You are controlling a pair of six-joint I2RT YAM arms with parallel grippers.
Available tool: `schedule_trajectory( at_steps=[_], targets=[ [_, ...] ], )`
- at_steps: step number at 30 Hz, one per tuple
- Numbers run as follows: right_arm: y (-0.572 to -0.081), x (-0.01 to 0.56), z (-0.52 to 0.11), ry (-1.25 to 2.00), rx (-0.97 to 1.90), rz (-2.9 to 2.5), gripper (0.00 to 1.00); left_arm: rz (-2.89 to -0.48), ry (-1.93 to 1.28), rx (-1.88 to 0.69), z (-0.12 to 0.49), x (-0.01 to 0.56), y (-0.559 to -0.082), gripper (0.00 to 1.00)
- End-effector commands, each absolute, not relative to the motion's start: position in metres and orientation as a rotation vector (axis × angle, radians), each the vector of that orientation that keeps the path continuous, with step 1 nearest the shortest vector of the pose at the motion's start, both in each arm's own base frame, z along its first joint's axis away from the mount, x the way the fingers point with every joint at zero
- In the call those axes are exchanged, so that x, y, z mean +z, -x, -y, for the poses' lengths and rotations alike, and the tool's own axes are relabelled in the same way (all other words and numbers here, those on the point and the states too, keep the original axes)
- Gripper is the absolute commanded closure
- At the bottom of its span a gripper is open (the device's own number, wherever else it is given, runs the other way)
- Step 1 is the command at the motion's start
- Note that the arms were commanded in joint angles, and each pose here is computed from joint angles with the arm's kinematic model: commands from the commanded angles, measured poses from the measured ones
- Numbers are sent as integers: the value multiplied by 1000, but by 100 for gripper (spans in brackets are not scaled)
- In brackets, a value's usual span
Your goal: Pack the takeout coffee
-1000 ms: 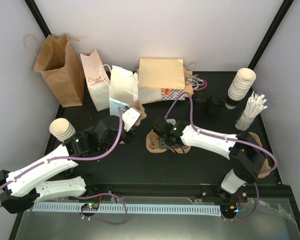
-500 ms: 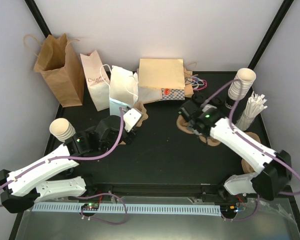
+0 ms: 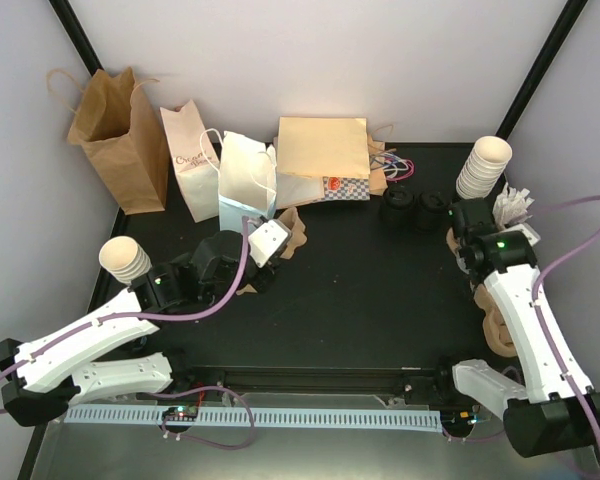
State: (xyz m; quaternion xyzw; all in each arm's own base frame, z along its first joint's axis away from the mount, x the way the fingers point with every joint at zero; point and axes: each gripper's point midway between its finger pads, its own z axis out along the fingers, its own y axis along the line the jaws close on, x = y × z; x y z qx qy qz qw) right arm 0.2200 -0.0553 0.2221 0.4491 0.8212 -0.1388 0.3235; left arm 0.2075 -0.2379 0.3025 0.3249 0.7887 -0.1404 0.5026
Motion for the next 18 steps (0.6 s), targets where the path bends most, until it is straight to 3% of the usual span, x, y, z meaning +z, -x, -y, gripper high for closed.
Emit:
schedule_trajectory(
  at_steps=[1,18],
  targets=[
    [-204,225,89,-1247,-461,-2097,64,-1851,-856,-436,256,309,-201,91],
    [-180,178,133,-1496,-493,-2194,63,-1817,-953,-539,277,304,-190,91]
  ],
)
